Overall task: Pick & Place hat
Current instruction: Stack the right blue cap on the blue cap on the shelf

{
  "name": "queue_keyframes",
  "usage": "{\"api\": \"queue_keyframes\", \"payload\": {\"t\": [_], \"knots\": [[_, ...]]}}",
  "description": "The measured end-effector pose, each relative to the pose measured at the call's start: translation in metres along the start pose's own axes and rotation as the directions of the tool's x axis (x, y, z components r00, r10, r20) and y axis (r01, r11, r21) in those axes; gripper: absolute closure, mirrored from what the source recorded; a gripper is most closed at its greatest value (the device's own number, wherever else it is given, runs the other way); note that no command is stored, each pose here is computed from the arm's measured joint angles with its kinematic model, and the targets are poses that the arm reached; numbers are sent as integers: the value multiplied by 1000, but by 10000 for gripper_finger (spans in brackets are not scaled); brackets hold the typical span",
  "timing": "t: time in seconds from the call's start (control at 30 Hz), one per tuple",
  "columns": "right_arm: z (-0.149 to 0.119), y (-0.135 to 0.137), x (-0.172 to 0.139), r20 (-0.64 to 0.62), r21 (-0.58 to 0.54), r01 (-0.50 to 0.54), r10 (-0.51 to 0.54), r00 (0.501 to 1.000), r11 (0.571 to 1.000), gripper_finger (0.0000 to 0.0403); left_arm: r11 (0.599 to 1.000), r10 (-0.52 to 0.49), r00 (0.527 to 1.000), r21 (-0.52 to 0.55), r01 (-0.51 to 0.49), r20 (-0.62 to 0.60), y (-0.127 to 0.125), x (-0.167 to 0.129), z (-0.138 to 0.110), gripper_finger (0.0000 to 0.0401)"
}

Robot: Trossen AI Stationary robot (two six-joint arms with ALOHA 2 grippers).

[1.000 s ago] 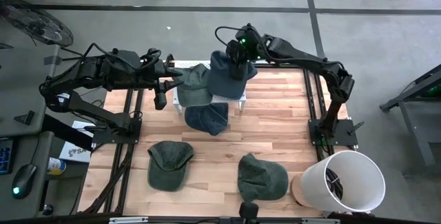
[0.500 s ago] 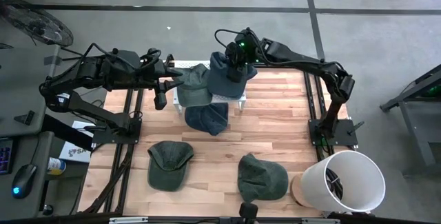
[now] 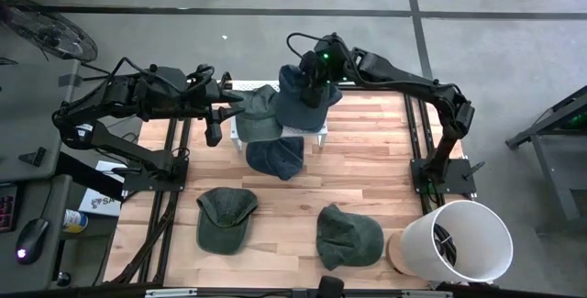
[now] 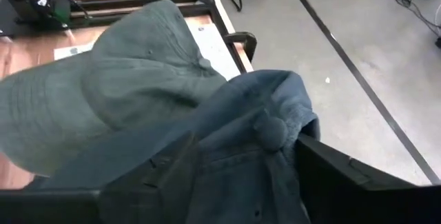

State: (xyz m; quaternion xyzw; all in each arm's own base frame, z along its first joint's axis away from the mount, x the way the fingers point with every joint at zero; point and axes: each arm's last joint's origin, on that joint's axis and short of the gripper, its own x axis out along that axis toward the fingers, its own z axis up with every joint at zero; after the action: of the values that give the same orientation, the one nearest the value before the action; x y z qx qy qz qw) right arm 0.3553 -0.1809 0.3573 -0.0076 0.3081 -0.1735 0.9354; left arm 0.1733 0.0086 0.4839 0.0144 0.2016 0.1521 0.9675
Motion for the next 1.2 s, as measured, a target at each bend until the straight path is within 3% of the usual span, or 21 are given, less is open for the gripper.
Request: {"api": "queue_keyframes", "payload": {"t": [0.17,0.67,0.87,1.2], "knots": [[2,6,-1,-17,-34,76,-77,997,997,168,1000,1,1000,-2,-1,0,0,0,0,284],[-6,14,-3,-143,-130,274,-292,946,953,166,1000,1,1000,-22,-1,0,0,0,0,284],[-5,16,-7,-136,-107,240,-253,958,965,166,1000,1,1000,-22,-1,0,0,0,0,284],[4,15,-38,-83,-64,299,-304,949,952,166,1000,4,1000,-21,-4,-2,0,0,0,284]]}}
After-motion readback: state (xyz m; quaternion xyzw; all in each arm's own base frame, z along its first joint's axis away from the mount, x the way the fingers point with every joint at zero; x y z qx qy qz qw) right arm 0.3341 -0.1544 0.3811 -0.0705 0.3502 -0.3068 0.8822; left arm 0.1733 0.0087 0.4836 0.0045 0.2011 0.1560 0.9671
